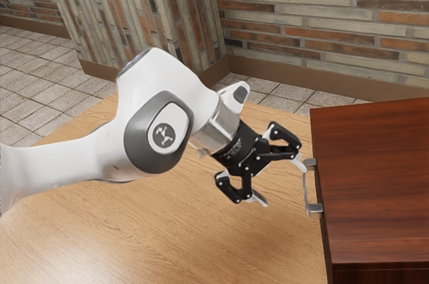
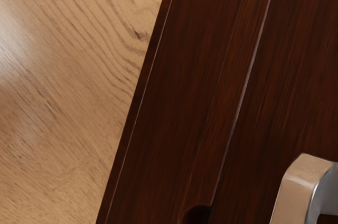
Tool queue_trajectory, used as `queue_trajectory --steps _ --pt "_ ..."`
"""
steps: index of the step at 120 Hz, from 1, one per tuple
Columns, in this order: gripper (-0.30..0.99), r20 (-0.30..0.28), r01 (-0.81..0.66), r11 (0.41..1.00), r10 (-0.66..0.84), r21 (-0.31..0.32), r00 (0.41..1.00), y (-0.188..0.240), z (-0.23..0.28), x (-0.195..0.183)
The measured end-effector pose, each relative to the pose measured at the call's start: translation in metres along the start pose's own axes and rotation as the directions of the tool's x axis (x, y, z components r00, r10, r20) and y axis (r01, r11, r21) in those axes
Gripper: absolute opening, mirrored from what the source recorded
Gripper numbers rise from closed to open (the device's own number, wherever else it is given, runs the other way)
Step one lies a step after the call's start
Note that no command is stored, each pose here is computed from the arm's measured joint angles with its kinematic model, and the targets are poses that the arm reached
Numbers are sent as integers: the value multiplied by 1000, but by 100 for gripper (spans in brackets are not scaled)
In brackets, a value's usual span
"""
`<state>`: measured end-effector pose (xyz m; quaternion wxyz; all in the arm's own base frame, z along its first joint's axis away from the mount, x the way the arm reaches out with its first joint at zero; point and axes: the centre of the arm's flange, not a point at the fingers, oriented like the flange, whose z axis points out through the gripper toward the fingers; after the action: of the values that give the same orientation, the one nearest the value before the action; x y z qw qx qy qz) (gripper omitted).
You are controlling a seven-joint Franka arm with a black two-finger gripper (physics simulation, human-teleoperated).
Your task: Pull the drawer handle with one arm to open the drawer
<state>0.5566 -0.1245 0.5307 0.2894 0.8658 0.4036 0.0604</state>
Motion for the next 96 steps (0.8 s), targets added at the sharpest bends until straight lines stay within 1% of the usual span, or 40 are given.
queue_trajectory --steps 12,29,52,75,96 --pt "69 -12 -22 1000 22 3 1000 1 1 1" --pt "69 -37 -75 997 76 24 996 2 3 1" --pt "69 -48 -115 993 116 27 992 4 11 -1" --pt "69 -63 -137 990 138 22 988 4 6 -2" --pt "69 -64 -146 989 147 27 987 2 6 -2"
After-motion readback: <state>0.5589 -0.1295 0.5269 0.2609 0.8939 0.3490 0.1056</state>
